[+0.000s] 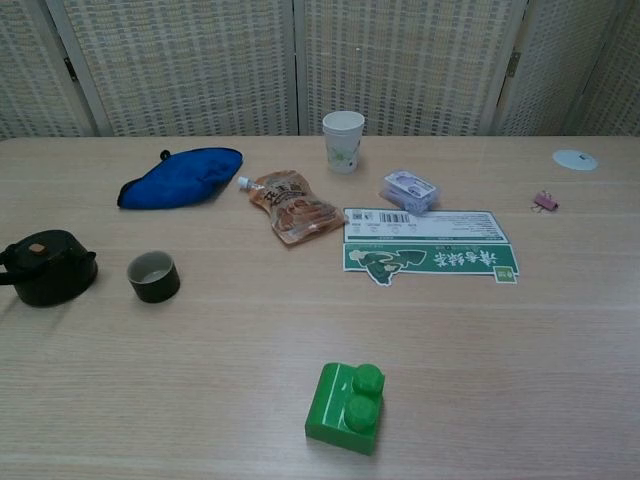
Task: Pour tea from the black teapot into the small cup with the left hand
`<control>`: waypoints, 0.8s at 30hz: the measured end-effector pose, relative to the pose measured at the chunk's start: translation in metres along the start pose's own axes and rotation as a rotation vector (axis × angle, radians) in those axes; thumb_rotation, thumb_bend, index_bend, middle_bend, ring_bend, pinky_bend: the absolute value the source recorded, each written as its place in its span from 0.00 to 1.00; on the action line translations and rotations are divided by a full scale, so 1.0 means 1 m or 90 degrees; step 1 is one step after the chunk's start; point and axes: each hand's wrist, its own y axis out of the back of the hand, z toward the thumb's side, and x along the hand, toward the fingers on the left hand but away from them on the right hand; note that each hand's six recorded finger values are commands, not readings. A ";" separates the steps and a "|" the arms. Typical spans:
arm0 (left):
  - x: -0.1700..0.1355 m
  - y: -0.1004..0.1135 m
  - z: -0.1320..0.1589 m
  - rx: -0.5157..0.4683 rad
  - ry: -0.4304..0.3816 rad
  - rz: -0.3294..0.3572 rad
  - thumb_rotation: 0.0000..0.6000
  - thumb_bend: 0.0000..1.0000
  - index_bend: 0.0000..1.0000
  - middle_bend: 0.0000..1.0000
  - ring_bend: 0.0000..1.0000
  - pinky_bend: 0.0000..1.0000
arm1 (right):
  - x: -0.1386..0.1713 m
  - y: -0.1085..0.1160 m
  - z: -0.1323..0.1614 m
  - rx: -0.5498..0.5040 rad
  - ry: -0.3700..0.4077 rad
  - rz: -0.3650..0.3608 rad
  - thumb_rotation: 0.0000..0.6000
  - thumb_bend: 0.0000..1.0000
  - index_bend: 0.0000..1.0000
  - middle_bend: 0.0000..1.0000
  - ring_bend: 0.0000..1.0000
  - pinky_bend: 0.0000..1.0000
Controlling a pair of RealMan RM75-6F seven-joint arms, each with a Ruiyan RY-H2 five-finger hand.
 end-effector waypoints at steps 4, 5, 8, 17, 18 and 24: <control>0.000 0.001 0.002 -0.002 -0.004 0.005 1.00 0.22 0.13 0.07 0.11 0.08 | 0.000 0.002 0.001 0.000 0.002 -0.003 1.00 0.19 0.26 0.32 0.24 0.18; 0.000 0.001 0.003 -0.002 -0.006 0.004 1.00 0.22 0.13 0.07 0.11 0.08 | 0.000 0.003 0.001 0.000 0.003 -0.005 1.00 0.19 0.26 0.32 0.24 0.18; 0.001 0.001 0.004 -0.003 -0.010 0.002 1.00 0.22 0.13 0.07 0.11 0.09 | 0.000 0.007 0.000 -0.001 0.003 -0.012 1.00 0.19 0.26 0.32 0.24 0.18; 0.008 0.001 0.012 -0.016 -0.036 -0.001 1.00 0.22 0.13 0.07 0.11 0.09 | 0.002 0.025 -0.004 0.005 -0.006 -0.047 1.00 0.19 0.26 0.32 0.24 0.18; 0.010 0.001 0.014 -0.018 -0.043 -0.003 1.00 0.22 0.13 0.07 0.11 0.09 | 0.001 0.027 -0.004 0.007 -0.008 -0.054 1.00 0.19 0.26 0.32 0.24 0.18; 0.016 -0.001 0.024 -0.023 -0.068 -0.009 1.00 0.22 0.13 0.07 0.11 0.09 | 0.001 0.034 -0.006 0.015 -0.012 -0.069 1.00 0.19 0.26 0.32 0.24 0.18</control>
